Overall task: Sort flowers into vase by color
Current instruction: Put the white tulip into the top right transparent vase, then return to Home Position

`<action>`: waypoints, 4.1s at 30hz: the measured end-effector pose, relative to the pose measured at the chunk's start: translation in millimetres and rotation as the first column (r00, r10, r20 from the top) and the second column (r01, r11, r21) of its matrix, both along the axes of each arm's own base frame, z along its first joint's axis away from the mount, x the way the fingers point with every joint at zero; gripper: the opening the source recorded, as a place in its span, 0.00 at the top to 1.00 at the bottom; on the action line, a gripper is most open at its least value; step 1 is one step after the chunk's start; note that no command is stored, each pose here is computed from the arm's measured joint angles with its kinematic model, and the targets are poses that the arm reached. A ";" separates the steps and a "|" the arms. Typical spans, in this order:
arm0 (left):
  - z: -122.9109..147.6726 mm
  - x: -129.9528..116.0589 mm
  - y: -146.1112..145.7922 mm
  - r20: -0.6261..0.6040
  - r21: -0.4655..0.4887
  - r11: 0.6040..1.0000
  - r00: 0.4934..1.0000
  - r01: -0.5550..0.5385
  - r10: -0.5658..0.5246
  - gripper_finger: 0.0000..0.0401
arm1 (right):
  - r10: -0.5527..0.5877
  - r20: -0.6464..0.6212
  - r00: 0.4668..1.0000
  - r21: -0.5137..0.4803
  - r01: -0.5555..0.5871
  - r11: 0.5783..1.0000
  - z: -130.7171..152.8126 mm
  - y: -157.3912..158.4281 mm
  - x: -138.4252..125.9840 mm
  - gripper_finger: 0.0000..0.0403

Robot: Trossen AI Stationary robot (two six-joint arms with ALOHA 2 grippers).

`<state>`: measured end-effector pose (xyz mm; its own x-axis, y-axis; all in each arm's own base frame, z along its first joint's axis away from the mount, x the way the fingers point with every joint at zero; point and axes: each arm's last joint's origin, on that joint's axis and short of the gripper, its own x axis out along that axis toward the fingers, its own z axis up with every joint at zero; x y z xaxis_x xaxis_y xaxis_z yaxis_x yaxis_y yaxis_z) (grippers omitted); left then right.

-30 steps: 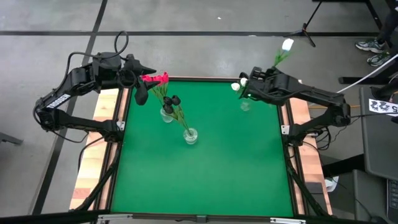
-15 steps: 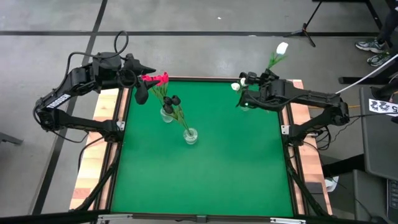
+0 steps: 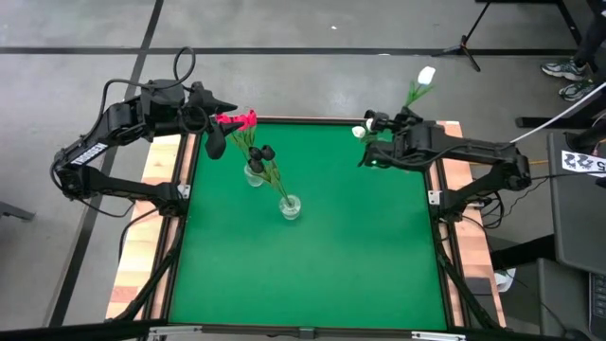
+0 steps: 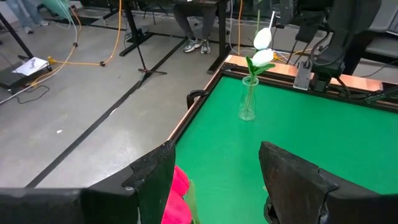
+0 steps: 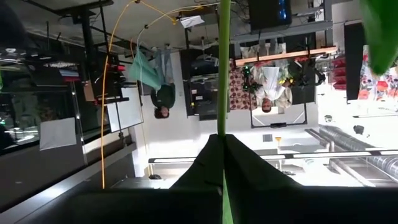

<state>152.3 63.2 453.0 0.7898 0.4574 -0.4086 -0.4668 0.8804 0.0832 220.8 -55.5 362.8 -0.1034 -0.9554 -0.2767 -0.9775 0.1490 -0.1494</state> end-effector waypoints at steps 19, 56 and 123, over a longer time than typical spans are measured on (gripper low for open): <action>-4.6 2.1 0.8 -0.028 0.013 1.000 1.000 0.011 -0.010 0.43 | -0.014 -0.074 0.997 0.029 0.016 0.999 -44.0 -0.5 5.0 1.00; -4.9 3.1 1.2 -0.025 0.010 1.000 1.000 0.009 -0.008 0.43 | -0.016 0.001 1.000 -0.057 0.016 0.998 -11.7 1.0 -13.2 1.00; -4.8 4.0 1.5 -0.021 0.007 1.000 1.000 0.006 -0.006 0.43 | -0.030 0.147 0.989 0.200 0.000 0.980 -82.3 -15.5 5.8 0.53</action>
<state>156.3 64.7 448.2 0.7841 0.4552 -0.4220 -0.4593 0.8827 0.0988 226.5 -71.0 280.5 -0.0610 -0.8781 -0.4746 -0.9440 0.2052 -0.2583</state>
